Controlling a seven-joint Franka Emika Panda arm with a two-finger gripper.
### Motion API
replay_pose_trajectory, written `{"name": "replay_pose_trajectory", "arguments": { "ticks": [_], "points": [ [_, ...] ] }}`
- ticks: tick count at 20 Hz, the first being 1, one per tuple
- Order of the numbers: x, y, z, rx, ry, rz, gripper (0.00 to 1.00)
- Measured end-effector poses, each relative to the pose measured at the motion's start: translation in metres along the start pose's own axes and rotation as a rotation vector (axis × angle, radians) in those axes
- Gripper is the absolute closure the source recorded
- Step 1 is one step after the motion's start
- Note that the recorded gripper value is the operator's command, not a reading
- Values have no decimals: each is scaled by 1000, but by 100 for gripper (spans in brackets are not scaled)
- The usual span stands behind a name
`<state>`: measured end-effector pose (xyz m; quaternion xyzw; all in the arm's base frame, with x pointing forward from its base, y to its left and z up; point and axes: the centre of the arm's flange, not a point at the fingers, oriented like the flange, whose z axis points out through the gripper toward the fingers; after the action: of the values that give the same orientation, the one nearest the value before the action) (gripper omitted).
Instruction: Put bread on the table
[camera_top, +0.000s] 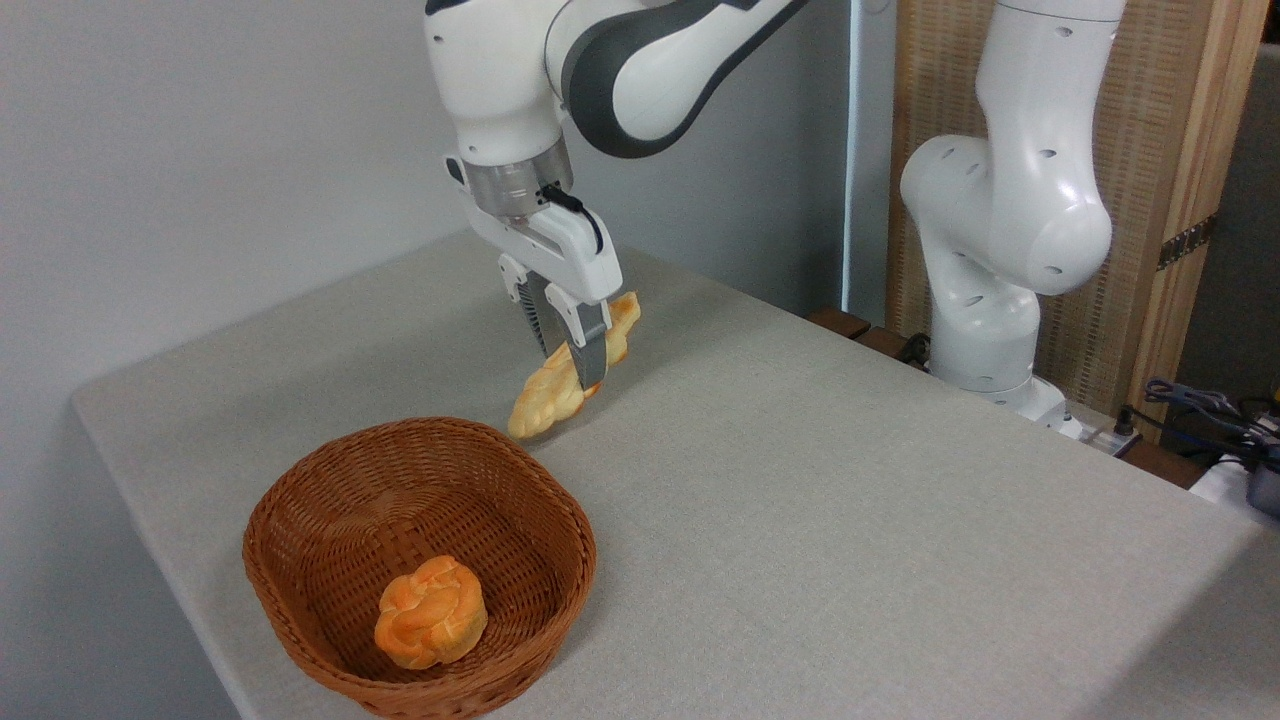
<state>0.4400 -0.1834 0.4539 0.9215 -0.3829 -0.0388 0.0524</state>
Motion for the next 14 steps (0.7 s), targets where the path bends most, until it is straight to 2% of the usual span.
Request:
{"name": "replay_pose_trajectory", "arguments": {
  "ticks": [5, 14],
  "points": [
    [4, 0, 7, -5, -13, 3, 0],
    [10, 2, -3, 12, 19, 12, 0]
  ]
}}
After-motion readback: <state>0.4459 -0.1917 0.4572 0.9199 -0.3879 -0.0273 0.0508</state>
